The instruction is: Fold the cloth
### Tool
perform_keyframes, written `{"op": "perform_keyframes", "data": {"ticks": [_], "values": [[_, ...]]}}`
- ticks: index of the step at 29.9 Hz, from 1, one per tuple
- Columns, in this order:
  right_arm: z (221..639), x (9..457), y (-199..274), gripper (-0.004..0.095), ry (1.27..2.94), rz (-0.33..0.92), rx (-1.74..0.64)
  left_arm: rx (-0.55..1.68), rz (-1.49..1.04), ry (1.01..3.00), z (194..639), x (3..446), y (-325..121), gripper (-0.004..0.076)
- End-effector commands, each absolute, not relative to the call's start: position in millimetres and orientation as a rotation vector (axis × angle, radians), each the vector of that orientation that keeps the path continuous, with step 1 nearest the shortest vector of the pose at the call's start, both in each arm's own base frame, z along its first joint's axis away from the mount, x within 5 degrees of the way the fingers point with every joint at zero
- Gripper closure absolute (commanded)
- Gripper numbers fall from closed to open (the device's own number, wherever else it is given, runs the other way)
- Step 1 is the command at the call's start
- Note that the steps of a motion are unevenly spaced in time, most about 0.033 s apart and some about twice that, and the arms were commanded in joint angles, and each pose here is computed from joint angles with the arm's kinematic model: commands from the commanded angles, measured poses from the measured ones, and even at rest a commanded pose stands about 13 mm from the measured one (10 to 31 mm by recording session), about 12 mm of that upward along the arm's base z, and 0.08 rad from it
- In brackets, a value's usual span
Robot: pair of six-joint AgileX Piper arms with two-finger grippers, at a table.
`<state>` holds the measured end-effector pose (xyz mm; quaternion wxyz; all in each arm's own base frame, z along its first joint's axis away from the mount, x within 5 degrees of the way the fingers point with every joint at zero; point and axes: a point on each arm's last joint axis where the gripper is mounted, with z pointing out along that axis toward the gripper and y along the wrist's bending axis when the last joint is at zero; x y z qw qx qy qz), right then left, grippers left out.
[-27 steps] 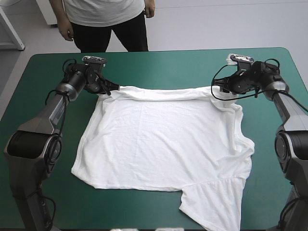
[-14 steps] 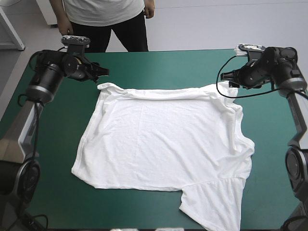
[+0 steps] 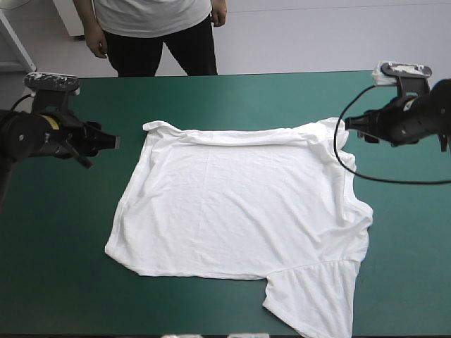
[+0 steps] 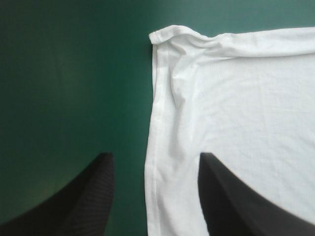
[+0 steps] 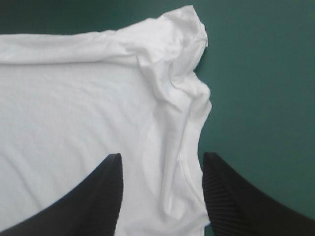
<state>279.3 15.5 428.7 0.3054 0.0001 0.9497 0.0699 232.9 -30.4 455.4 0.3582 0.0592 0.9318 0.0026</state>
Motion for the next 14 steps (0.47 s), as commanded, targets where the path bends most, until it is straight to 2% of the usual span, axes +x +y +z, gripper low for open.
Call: {"op": "perform_keyframes", "data": {"ticks": [1, 4, 8, 11, 14], "values": [[424.6, 236.4, 11.9, 0.0439, 2.519, 0.152, 0.015, 0.142, -0.005, 2.333, 471.1, 199.4, -25.3, 0.0363], [401.1, 213.4, 11.1, 0.0408, 2.583, 0.144, 0.017, 0.141, -0.007, 2.327, 472.0, 187.4, -23.5, 0.0376], [361.7, 197.7, 11.1, 0.0265, 2.704, 0.141, -0.002, 0.144, -0.032, 2.346, 470.7, 183.4, -24.7, 0.0379], [337.9, 196.9, 11.0, 0.0256, 2.765, 0.15, 0.045, 0.15, -0.09, 2.343, 467.9, 185.7, -29.1, 0.0379], [322.2, 201.5, 10.3, 0.026, 2.74, 0.147, 0.09, 0.154, -0.136, 2.348, 463.5, 187.7, -32.6, 0.038]]}}
